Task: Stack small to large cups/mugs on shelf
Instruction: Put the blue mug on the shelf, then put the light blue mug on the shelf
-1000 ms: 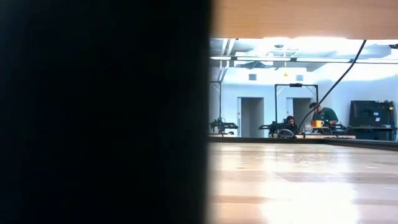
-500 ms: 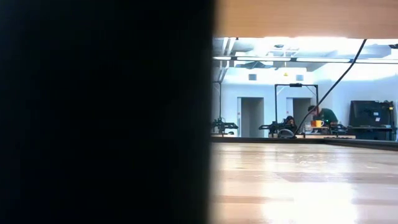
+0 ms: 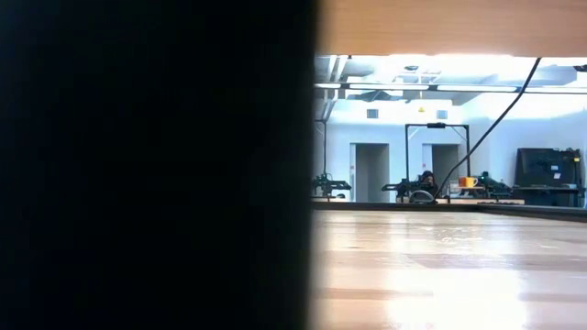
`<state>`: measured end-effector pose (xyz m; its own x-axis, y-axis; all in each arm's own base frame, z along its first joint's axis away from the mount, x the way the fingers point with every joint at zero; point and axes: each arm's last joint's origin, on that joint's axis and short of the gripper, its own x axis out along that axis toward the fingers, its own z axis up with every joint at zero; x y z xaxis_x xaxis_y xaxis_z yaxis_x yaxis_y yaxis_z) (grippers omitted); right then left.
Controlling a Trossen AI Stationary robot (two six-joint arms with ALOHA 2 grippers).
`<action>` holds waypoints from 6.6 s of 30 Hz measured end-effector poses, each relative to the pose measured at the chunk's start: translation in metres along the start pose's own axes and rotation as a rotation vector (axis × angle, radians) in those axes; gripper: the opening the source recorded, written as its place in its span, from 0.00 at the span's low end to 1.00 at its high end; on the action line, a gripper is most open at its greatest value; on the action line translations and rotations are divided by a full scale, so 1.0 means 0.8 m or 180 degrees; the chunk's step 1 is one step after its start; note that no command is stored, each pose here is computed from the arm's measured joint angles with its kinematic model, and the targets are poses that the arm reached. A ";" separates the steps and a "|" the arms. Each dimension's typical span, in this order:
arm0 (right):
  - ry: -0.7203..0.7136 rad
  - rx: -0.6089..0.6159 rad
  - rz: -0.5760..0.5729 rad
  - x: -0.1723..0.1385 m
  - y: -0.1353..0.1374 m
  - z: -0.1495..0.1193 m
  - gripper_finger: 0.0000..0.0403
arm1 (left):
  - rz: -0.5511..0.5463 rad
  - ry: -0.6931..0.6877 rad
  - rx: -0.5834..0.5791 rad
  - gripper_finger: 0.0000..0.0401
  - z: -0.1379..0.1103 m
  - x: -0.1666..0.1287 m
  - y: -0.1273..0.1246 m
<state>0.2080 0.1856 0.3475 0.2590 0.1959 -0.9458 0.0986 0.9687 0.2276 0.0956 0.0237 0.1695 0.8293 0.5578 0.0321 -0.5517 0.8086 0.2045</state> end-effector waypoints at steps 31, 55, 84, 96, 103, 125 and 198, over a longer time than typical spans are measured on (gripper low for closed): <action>0.0016 -0.0006 -0.0021 -0.006 -0.001 0.000 0.47 | -0.0002 0.0000 0.0000 0.27 0.000 0.000 0.000; -0.1139 -0.1045 -0.0895 -0.137 -0.057 0.050 0.48 | -0.0001 0.0000 0.0001 0.27 0.000 0.000 0.000; -0.2024 -0.0857 -0.1042 -0.120 -0.250 0.261 0.45 | -0.0001 0.0000 0.0017 0.27 0.000 0.000 0.000; -0.1892 -0.0831 -0.1174 -0.114 -0.282 0.267 0.45 | 0.0000 -0.0002 0.0000 0.27 0.000 0.000 0.000; -0.2081 -0.0804 -0.1097 -0.187 -0.248 0.195 0.45 | -0.0001 -0.0001 -0.0016 0.27 0.000 0.000 0.000; -0.2329 -0.1000 -0.0888 -0.253 -0.200 0.094 0.45 | 0.0000 -0.0002 -0.0018 0.27 0.000 0.000 0.000; -0.4342 -0.0687 -0.0386 0.047 -0.285 -0.152 0.45 | -0.0023 -0.0005 -0.0259 0.27 0.000 0.000 0.000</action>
<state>0.0779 -0.0096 0.2321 0.9965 -0.0713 0.0435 0.0712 0.9975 0.0028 0.0957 0.0235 0.1695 0.8334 0.5517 0.0324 -0.5510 0.8252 0.1245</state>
